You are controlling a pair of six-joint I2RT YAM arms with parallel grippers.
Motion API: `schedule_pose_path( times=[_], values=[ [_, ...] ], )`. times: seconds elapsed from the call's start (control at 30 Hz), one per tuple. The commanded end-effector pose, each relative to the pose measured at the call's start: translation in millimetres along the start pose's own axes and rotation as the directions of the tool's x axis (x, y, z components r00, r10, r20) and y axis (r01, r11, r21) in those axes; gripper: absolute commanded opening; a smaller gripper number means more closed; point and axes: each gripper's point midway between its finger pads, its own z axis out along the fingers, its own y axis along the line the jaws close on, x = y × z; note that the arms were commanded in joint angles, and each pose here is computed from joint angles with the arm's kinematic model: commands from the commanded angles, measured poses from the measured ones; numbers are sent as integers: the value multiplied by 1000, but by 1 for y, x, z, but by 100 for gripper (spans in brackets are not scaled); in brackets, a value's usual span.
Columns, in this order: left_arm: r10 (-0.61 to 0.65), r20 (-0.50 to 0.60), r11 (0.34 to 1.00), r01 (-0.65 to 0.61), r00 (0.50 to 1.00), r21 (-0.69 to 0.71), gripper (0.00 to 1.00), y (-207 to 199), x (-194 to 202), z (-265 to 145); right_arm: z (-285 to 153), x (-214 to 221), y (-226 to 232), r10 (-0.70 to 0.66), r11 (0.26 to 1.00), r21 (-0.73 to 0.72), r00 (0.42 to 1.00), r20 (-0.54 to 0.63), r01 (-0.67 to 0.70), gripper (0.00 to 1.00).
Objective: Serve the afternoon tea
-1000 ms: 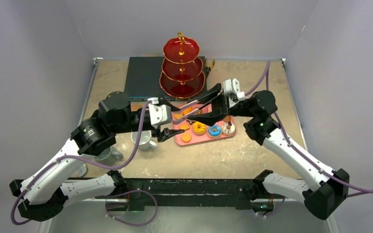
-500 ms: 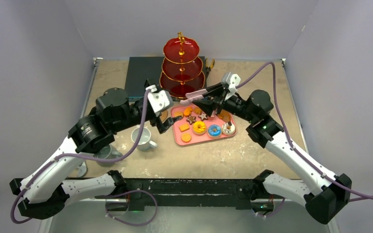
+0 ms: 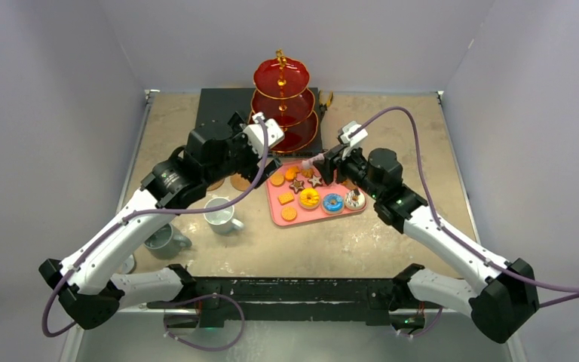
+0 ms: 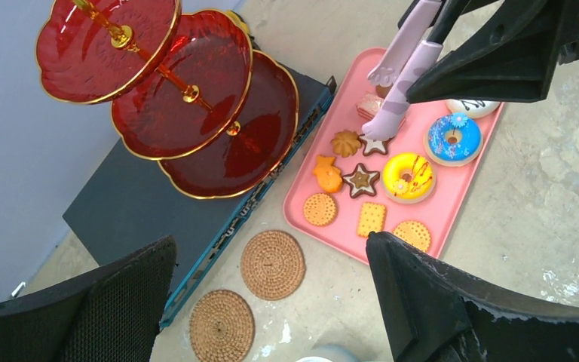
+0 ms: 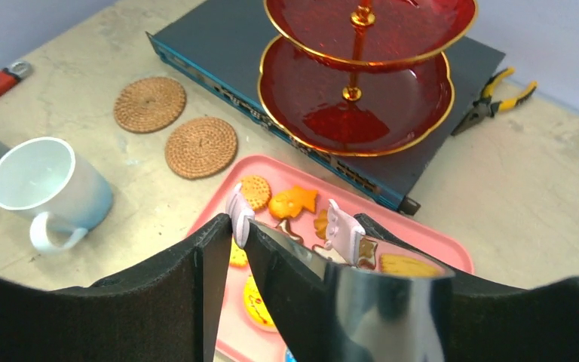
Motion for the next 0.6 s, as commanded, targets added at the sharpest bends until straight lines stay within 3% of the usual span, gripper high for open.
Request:
schedule_pose_path(
  times=[0.0, 0.33, 0.57],
  values=[
    [-18, 54, 998, 21, 998, -56, 97, 14, -17, -6, 4, 6, -19, -5, 995, 102, 1000, -3, 5, 62],
    [-86, -47, 986, 78, 995, -147, 97, 49, 10, 9, 9, 49, -58, 89, 940, 335, 994, -70, -61, 61],
    [-150, -96, 972, 129, 984, -196, 97, 79, 29, 15, 20, 77, -67, 127, 917, 394, 982, -139, -63, 58]
  ],
)
